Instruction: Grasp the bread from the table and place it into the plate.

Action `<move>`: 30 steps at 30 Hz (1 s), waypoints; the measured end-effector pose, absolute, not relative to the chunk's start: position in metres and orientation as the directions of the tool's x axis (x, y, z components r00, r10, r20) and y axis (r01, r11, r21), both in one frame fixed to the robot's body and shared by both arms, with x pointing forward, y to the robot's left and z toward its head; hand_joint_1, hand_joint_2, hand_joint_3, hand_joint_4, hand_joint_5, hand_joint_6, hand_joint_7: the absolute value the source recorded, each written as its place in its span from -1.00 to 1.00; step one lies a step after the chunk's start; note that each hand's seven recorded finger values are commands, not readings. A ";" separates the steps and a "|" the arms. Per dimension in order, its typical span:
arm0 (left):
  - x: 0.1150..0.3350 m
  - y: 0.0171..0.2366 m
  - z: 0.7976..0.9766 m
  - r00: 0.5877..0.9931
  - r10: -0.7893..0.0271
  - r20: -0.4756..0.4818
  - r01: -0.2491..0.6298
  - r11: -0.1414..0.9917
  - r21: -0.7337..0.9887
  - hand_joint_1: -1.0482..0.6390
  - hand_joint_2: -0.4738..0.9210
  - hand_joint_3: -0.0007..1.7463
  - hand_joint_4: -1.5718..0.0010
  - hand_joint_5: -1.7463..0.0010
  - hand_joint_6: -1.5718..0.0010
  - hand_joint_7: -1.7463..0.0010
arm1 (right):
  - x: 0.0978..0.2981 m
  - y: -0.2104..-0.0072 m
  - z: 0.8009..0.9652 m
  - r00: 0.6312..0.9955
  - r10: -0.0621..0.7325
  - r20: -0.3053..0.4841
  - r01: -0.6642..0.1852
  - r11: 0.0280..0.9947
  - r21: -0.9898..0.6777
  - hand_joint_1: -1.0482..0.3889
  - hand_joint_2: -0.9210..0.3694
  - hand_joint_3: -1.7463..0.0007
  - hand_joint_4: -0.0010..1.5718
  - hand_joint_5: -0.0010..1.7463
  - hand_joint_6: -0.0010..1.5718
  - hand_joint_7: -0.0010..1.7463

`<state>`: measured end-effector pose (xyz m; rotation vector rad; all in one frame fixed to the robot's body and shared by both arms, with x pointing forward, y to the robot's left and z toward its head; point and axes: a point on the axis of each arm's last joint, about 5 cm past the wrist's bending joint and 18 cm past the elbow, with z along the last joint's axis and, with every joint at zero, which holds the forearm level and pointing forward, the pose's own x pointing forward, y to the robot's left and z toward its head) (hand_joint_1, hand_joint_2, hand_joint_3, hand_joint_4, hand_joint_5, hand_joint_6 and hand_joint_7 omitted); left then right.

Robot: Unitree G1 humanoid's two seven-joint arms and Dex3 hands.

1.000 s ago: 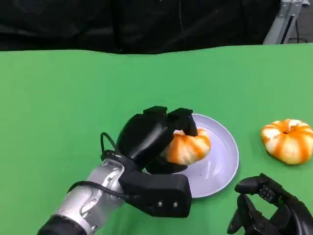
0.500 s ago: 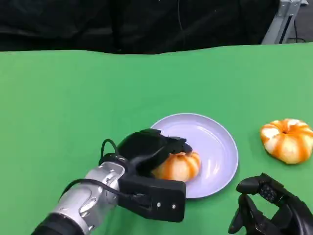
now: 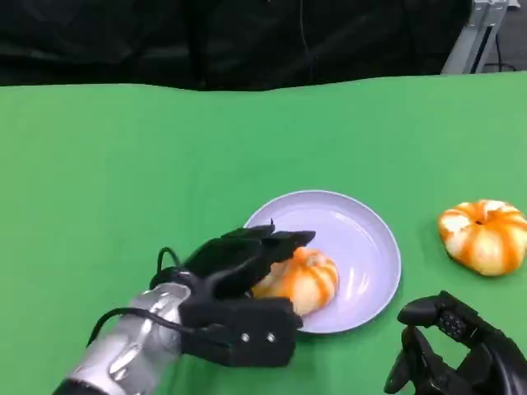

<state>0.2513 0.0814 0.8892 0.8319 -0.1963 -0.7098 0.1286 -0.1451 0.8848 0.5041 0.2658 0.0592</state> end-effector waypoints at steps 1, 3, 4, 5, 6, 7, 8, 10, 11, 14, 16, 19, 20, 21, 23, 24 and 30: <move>0.250 0.083 0.891 0.765 -0.639 -0.085 0.509 0.518 0.688 -0.50 1.00 -0.51 0.89 0.95 0.66 0.94 | 0.128 -0.145 0.885 0.964 0.121 -0.237 0.009 0.875 0.484 0.23 -0.41 -0.24 0.19 0.79 0.06 0.60; 0.246 0.086 0.894 0.790 -0.612 -0.034 0.513 0.630 0.582 -0.27 1.00 -0.56 0.70 0.89 0.52 0.91 | 0.128 -0.145 0.885 0.964 0.122 -0.237 0.008 0.876 0.483 0.23 -0.40 -0.25 0.18 0.80 0.06 0.60; 0.243 0.087 0.895 0.806 -0.592 -0.004 0.505 0.685 0.524 -0.25 1.00 -0.57 0.68 0.89 0.50 0.91 | 0.128 -0.145 0.886 0.964 0.122 -0.237 0.008 0.876 0.483 0.23 -0.40 -0.25 0.18 0.81 0.06 0.60; 0.241 0.088 0.896 0.817 -0.576 0.018 0.498 0.721 0.481 -0.02 1.00 -0.51 0.34 0.80 0.26 0.87 | 0.128 -0.145 0.886 0.964 0.122 -0.237 0.008 0.876 0.483 0.23 -0.41 -0.25 0.17 0.81 0.05 0.60; 0.239 0.090 0.897 0.832 -0.553 0.035 0.490 0.764 0.421 0.08 1.00 -0.45 0.10 0.74 0.08 0.84 | 0.129 -0.145 0.886 0.964 0.124 -0.236 0.006 0.875 0.484 0.23 -0.41 -0.25 0.17 0.81 0.05 0.60; 0.236 0.094 0.897 0.852 -0.520 0.059 0.474 0.815 0.334 0.15 1.00 -0.41 -0.05 0.70 -0.04 0.82 | 0.128 -0.145 0.886 0.964 0.125 -0.236 0.005 0.875 0.484 0.23 -0.41 -0.25 0.17 0.81 0.05 0.59; 0.234 0.098 0.897 0.866 -0.493 0.083 0.461 0.851 0.252 0.17 1.00 -0.40 -0.10 0.69 -0.08 0.81 | 0.128 -0.145 0.886 0.963 0.124 -0.237 0.006 0.875 0.484 0.23 -0.41 -0.25 0.17 0.81 0.05 0.59; 0.230 0.105 0.897 0.881 -0.459 0.113 0.442 0.885 0.149 0.19 1.00 -0.35 -0.29 0.61 -0.26 0.74 | 0.127 -0.144 0.885 0.962 0.125 -0.241 0.008 0.875 0.484 0.23 -0.41 -0.25 0.17 0.81 0.05 0.59; 0.230 0.107 0.897 0.884 -0.454 0.114 0.439 0.889 0.132 0.19 0.76 0.04 -0.32 0.01 -0.34 0.28 | 0.127 -0.144 0.885 0.962 0.125 -0.243 0.009 0.875 0.484 0.23 -0.41 -0.25 0.18 0.81 0.05 0.60; 0.225 0.123 0.896 0.880 -0.462 0.109 0.469 0.881 -0.059 0.17 0.41 0.58 -0.24 -0.83 -0.14 -0.70 | 0.127 -0.144 0.885 0.962 0.127 -0.241 0.005 0.875 0.485 0.22 -0.40 -0.26 0.18 0.80 0.05 0.60; 0.219 0.136 0.898 0.875 -0.473 0.104 0.484 0.852 -0.200 0.16 0.35 0.66 -0.24 -0.96 -0.06 -0.92 | 0.127 -0.144 0.886 0.962 0.125 -0.244 0.009 0.875 0.483 0.22 -0.40 -0.27 0.19 0.80 0.05 0.60; 0.212 0.151 0.898 0.873 -0.482 0.070 0.479 0.824 -0.304 0.15 0.33 0.68 -0.23 -1.00 -0.04 -0.98 | 0.127 -0.144 0.886 0.961 0.121 -0.249 0.014 0.877 0.481 0.22 -0.39 -0.28 0.19 0.80 0.05 0.60; 0.211 0.153 0.898 0.874 -0.482 0.061 0.476 0.823 -0.312 0.15 0.33 0.68 -0.23 -1.00 -0.03 -0.99 | 0.127 -0.144 0.886 0.961 0.122 -0.249 0.014 0.877 0.481 0.22 -0.39 -0.28 0.19 0.80 0.05 0.60; 0.210 0.154 0.899 0.873 -0.484 0.054 0.475 0.822 -0.314 0.15 0.33 0.68 -0.23 -1.00 -0.03 -0.99 | 0.127 -0.143 0.886 0.960 0.124 -0.250 0.012 0.876 0.481 0.22 -0.39 -0.28 0.19 0.80 0.05 0.60; 0.206 0.159 0.899 0.866 -0.498 0.041 0.478 0.802 -0.359 0.11 0.34 0.63 -0.23 -1.00 -0.05 -0.97 | 0.128 -0.142 0.886 0.959 0.132 -0.249 0.005 0.876 0.483 0.22 -0.38 -0.29 0.19 0.80 0.05 0.60; 0.197 0.171 0.897 0.854 -0.519 0.020 0.480 0.774 -0.413 0.10 0.34 0.62 -0.23 -1.00 -0.05 -0.97 | 0.129 -0.142 0.887 0.960 0.132 -0.247 0.004 0.875 0.484 0.22 -0.38 -0.29 0.19 0.80 0.06 0.60; 0.149 0.235 0.885 0.840 -0.532 -0.106 0.381 0.717 -0.584 0.04 0.45 0.33 -0.20 -1.00 -0.06 -0.97 | 0.133 -0.147 0.888 0.963 0.119 -0.242 0.008 0.884 0.467 0.24 -0.36 -0.32 0.19 0.81 0.06 0.60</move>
